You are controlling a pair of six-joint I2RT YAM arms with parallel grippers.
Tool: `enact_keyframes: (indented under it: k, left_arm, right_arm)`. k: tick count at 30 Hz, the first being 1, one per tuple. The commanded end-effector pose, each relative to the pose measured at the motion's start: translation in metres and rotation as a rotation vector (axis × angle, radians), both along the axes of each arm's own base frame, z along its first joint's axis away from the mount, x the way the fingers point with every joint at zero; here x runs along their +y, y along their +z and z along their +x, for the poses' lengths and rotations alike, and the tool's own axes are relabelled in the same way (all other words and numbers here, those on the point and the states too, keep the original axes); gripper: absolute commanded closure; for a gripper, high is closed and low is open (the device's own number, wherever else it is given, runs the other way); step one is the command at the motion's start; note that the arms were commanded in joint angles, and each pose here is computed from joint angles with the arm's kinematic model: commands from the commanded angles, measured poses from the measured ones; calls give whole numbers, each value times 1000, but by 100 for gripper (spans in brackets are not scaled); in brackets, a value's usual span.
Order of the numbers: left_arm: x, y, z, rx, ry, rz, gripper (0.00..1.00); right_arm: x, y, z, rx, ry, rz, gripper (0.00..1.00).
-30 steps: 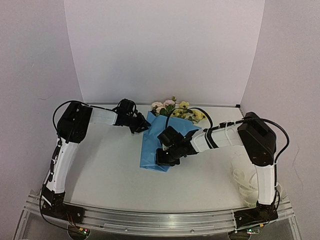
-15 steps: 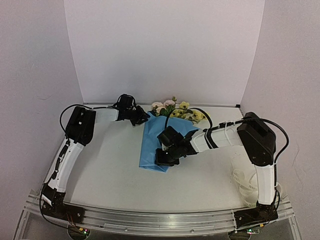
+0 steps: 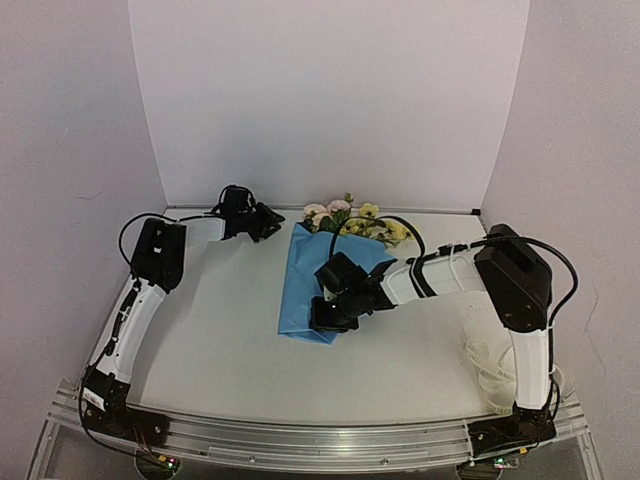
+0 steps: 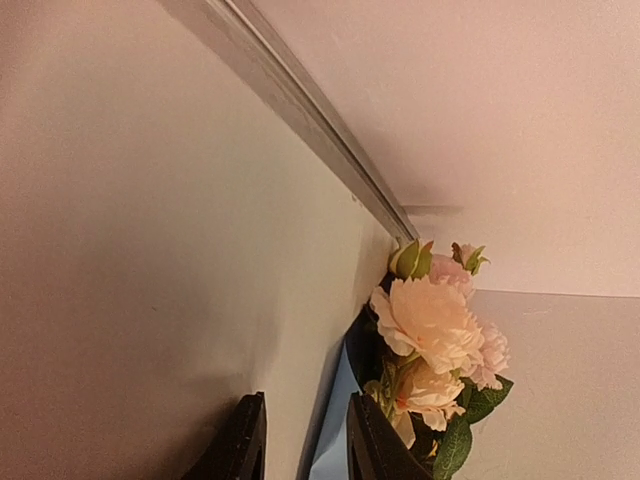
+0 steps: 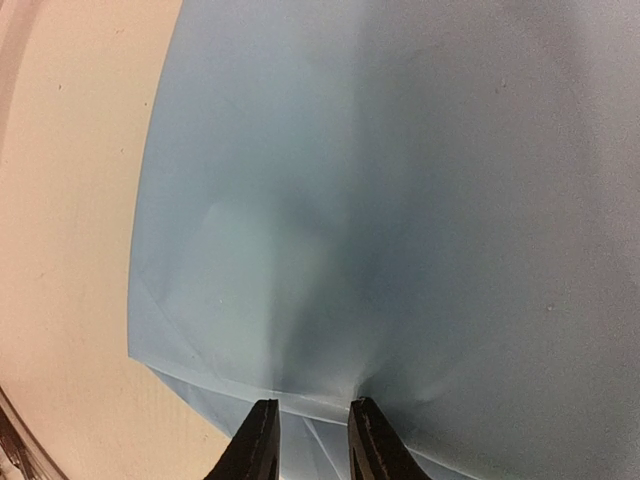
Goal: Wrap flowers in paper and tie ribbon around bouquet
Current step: Press the fold line on the folded wrapping paper, then adjust the folded bouquet at the center of the board.
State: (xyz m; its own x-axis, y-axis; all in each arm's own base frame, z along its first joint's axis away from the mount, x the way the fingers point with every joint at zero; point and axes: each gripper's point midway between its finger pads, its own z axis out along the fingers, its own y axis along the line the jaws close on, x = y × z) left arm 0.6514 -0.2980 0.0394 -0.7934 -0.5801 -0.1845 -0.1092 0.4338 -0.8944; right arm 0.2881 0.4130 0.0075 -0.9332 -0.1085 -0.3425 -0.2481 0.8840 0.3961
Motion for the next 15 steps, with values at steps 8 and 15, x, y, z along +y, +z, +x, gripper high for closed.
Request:
enact_keyframes:
  k: [8,15]
  left_arm:
    - [34,114,-74,-158,-41,-1,67]
    - [-5,109,-182,-91,-190,84,64]
  right_arm:
    - [-88,-30,-37,168,-44,-246,71]
    - [-101,16,-4,98,-173,-155,65]
